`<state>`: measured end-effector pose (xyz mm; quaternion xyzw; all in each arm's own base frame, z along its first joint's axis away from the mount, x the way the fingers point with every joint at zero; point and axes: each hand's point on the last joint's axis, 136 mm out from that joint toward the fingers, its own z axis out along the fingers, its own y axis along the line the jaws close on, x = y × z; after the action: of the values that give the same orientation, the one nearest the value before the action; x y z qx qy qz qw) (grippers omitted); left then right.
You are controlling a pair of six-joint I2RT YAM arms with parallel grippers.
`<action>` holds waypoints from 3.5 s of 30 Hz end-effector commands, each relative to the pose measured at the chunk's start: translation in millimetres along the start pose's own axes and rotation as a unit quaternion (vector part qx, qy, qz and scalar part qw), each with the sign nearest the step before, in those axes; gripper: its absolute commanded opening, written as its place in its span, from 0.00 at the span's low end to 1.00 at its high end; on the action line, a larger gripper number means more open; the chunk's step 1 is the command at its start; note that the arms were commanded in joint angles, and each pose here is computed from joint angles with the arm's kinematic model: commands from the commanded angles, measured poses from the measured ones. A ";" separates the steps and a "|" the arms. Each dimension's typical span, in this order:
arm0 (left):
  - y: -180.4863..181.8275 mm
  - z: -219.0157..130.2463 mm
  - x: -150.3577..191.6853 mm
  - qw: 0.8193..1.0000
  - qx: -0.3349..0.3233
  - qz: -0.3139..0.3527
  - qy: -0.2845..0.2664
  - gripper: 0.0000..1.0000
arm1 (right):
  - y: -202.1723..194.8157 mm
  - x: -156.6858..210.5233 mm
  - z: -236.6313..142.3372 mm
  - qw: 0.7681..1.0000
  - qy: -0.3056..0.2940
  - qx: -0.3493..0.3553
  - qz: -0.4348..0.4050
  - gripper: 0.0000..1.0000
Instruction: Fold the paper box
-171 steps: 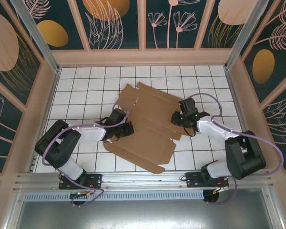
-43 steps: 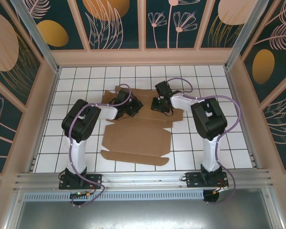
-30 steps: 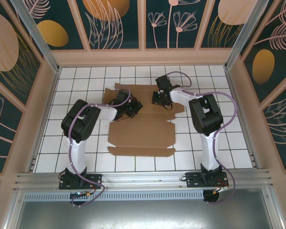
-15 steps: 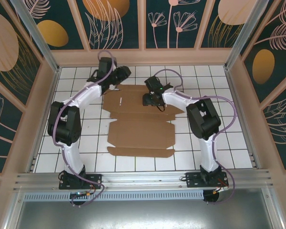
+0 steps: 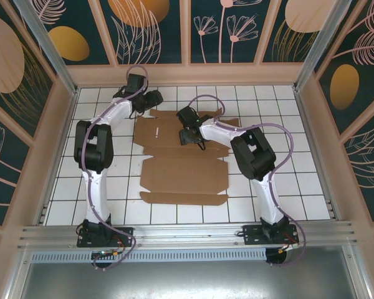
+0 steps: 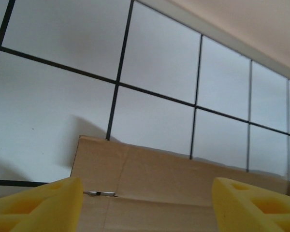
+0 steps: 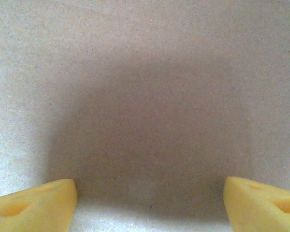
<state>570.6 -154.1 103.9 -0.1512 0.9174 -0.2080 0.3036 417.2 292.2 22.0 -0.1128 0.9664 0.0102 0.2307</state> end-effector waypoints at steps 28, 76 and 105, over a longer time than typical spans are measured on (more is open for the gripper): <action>-5.3 37.7 29.1 0.995 0.070 -0.012 0.069 0.63 | -13.8 70.3 33.3 0.995 0.092 0.014 -0.035 0.77; -47.6 -94.2 87.5 0.990 0.138 0.008 0.021 0.56 | -4.2 67.7 23.7 0.990 0.084 -0.047 -0.101 0.72; -64.8 -15.8 217.5 0.983 0.078 -0.025 0.163 0.54 | -137.3 95.5 -90.9 0.971 -0.012 -0.099 0.217 0.82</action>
<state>398.9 -296.6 46.1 -0.0993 0.9278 -0.3212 0.1617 327.4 148.5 65.3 0.0404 0.9627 0.1611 0.2137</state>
